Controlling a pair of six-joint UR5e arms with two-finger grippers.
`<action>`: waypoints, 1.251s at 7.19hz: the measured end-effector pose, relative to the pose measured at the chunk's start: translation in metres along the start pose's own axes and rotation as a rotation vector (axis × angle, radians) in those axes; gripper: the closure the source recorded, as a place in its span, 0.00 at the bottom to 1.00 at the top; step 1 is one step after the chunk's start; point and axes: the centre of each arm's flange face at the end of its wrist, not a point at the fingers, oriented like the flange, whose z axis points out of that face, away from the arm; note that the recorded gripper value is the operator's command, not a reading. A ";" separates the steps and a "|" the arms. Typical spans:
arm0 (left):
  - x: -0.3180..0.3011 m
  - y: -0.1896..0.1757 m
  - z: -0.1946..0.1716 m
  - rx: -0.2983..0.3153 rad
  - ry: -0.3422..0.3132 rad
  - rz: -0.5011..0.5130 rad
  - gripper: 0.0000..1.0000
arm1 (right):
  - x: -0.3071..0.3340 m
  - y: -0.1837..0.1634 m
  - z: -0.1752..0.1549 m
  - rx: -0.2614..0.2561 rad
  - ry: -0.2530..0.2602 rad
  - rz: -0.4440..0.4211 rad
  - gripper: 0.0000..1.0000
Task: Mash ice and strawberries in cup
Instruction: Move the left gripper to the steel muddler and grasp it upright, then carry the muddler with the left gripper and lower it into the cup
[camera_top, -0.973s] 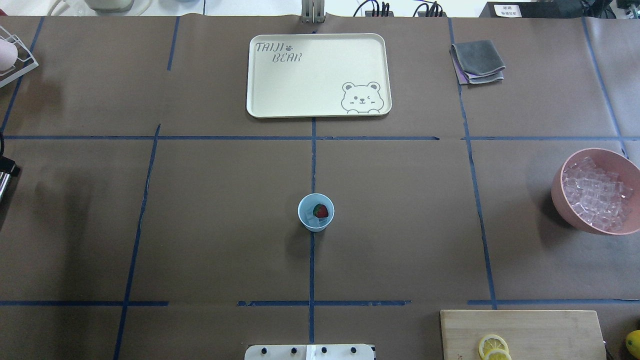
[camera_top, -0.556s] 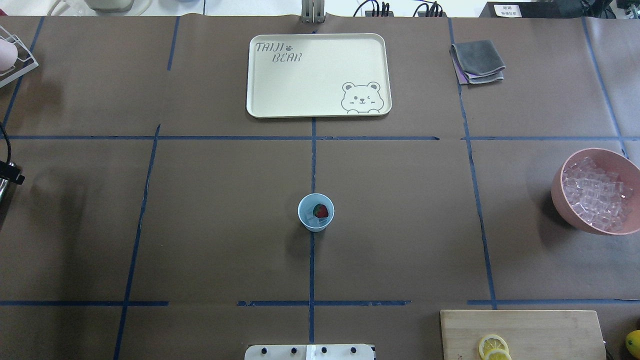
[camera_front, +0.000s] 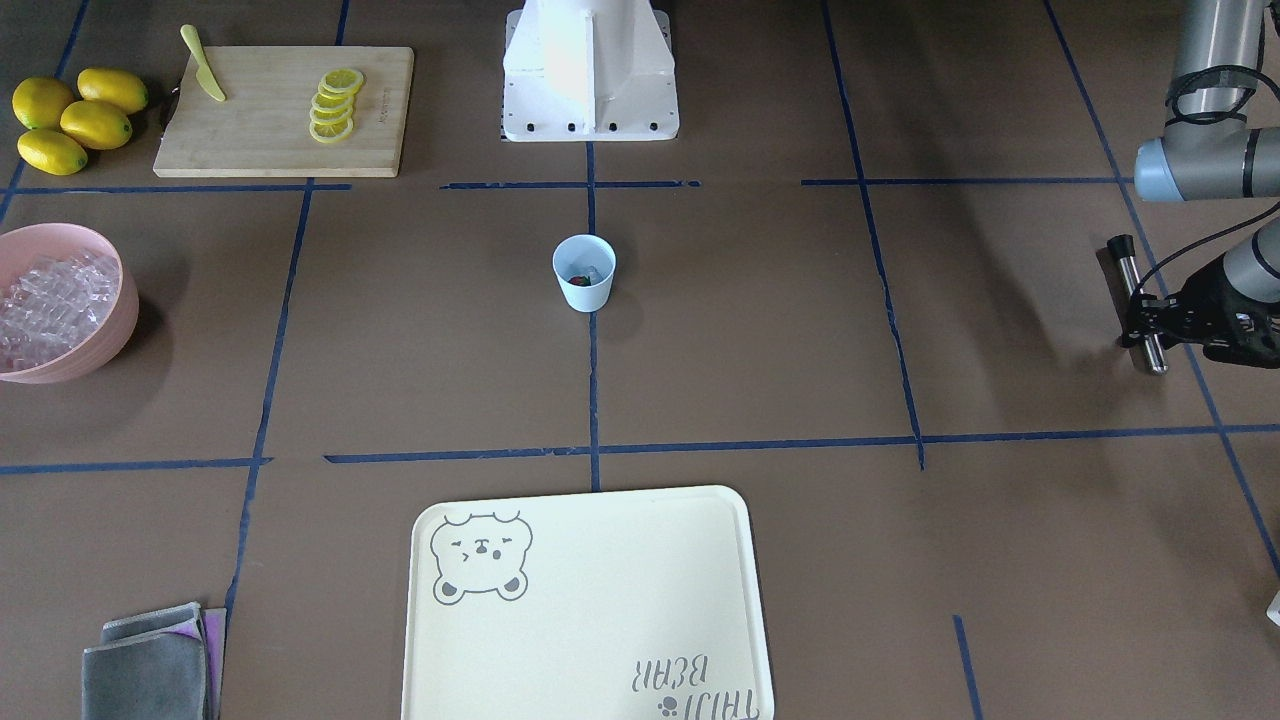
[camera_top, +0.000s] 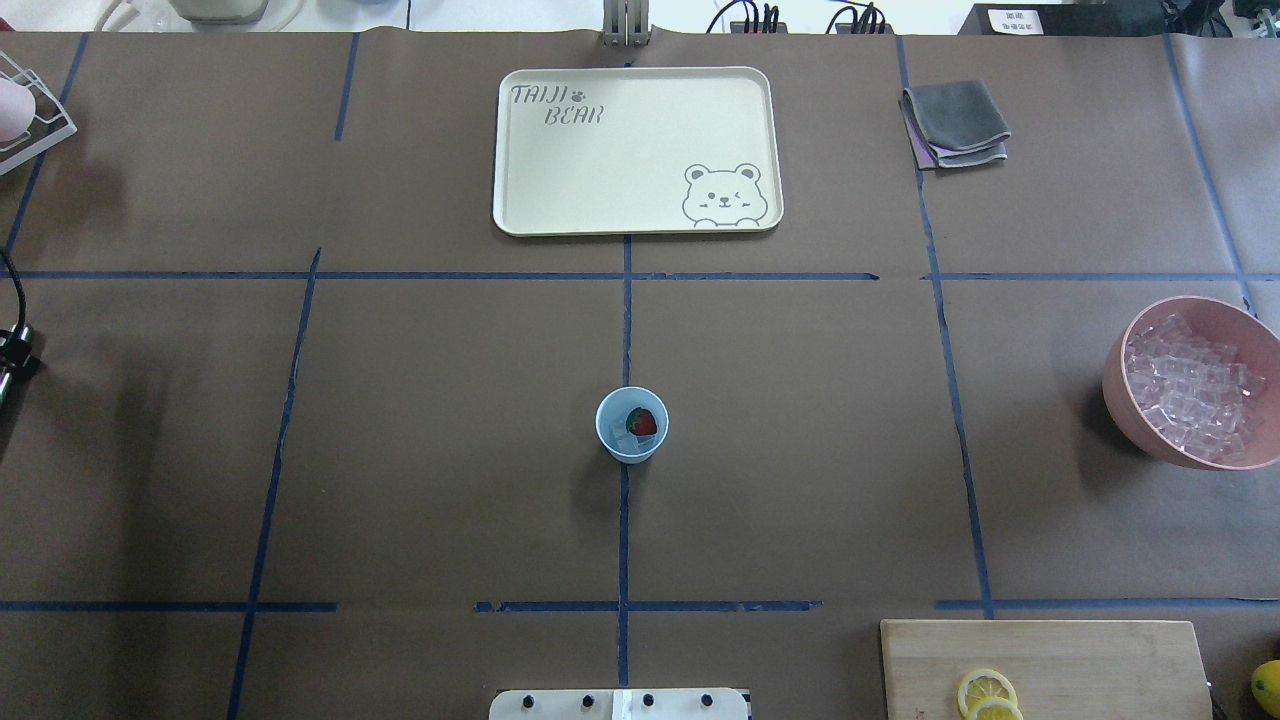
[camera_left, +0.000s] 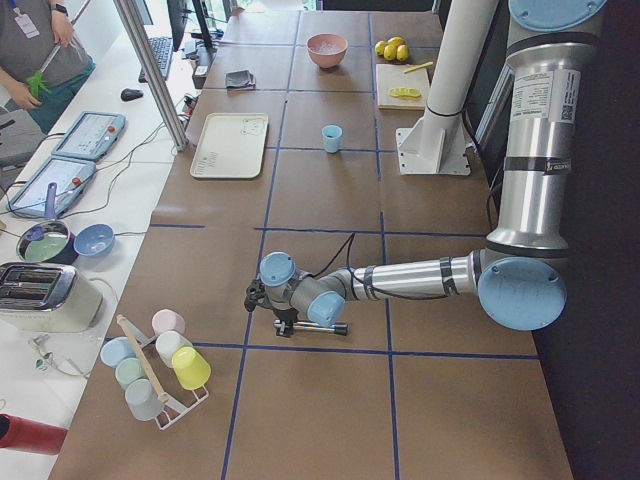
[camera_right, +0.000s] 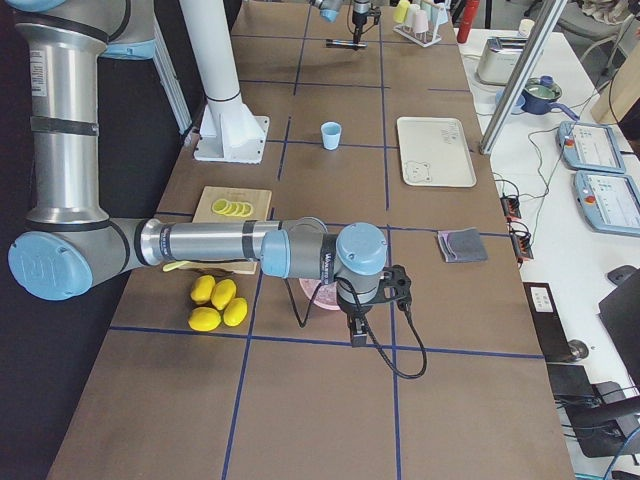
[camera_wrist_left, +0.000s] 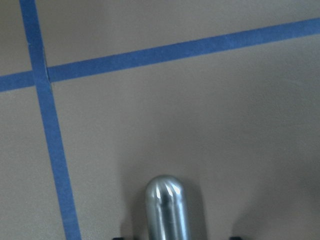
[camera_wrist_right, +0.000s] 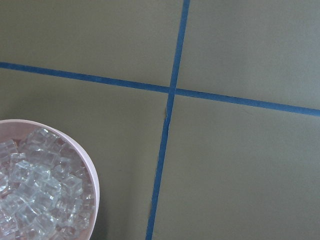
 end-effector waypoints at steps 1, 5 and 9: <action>0.007 -0.003 -0.007 0.013 0.005 0.013 1.00 | 0.000 0.000 0.000 0.001 -0.001 0.000 0.01; 0.116 -0.060 -0.108 0.257 0.101 0.313 0.97 | 0.001 0.001 0.001 -0.003 -0.003 0.004 0.01; 0.259 -0.109 -0.222 0.699 0.339 0.612 1.00 | 0.004 0.005 0.004 -0.013 -0.005 0.015 0.01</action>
